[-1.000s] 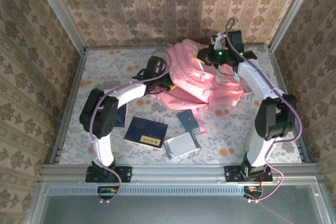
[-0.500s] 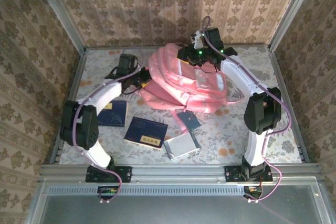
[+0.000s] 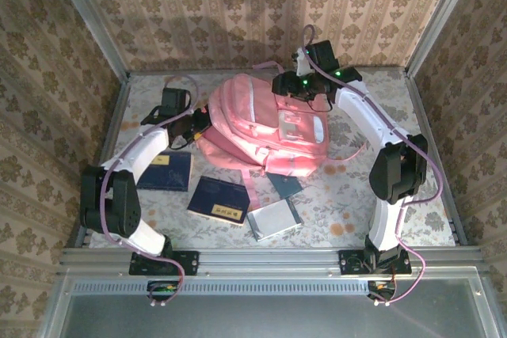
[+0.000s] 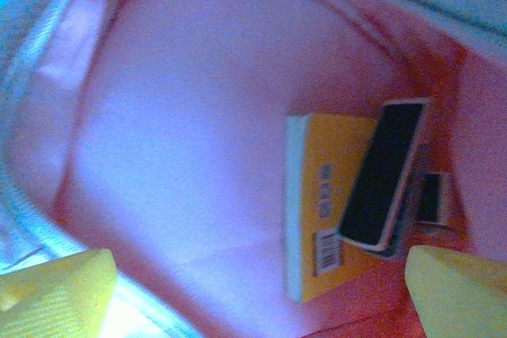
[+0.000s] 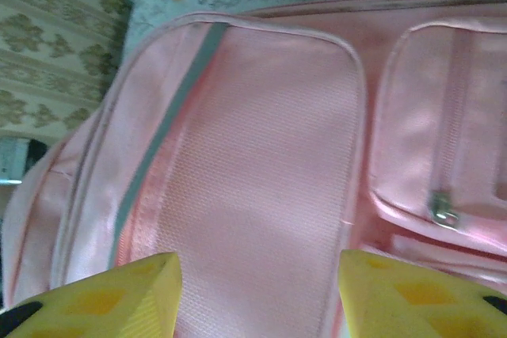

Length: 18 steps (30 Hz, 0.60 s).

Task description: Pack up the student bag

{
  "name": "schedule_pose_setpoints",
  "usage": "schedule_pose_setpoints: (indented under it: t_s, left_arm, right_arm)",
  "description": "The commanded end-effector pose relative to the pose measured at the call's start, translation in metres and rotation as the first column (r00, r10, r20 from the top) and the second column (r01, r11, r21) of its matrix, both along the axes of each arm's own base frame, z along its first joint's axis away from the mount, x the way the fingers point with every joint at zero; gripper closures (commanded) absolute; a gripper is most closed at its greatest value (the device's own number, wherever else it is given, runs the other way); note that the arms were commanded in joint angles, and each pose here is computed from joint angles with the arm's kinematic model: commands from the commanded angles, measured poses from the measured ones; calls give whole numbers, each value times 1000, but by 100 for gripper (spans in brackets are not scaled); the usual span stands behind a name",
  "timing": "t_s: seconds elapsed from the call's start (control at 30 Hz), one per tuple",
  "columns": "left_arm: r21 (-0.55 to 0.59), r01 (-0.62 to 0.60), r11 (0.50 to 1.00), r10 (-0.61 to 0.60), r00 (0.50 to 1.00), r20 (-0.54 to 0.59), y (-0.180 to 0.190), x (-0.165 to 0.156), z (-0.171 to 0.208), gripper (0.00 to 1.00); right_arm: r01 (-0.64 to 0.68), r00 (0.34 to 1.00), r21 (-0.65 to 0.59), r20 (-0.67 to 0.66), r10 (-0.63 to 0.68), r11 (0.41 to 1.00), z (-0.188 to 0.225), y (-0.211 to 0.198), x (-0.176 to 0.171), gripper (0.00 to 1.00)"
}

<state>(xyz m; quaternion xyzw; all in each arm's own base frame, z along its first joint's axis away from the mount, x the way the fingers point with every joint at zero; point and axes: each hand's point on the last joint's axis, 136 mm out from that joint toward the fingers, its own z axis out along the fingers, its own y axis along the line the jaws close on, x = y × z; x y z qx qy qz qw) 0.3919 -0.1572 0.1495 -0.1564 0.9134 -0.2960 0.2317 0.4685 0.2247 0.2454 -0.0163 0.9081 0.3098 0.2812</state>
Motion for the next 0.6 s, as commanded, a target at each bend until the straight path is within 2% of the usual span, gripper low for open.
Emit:
schedule_pose_setpoints:
  t_s: [0.0,0.1,0.17,0.23,0.3,0.43,0.57]
  left_arm:
    - [188,14,982,-3,998,-60,14,-5,2,6]
    - [407,35,913,20,991,-130,27,-11,5,7]
    - [558,66,827,39,984,-175,36,-16,7,6]
    - [661,90,745,76,973,-219,45,-22,7,2]
    - [684,103,722,98,963,-249,49,-27,2,0]
    - [686,90,722,126,958,-259,59,-33,-4,0]
    - [736,118,667,122,957,-265,68,-34,-2,0]
  right_arm:
    - [26,999,-136,46,-19,990,16,-23,-17,44]
    - [33,999,-174,48,-25,984,13,-29,-21,44]
    - [46,998,-200,52,-36,979,13,-34,-21,44]
    - [62,997,-239,58,-50,969,13,-41,-22,43]
    - [79,996,-271,69,-62,959,14,-47,-22,43]
    - [89,994,-310,88,-65,947,18,-55,-24,42]
    - [53,993,-306,116,-18,951,30,-52,-31,41]
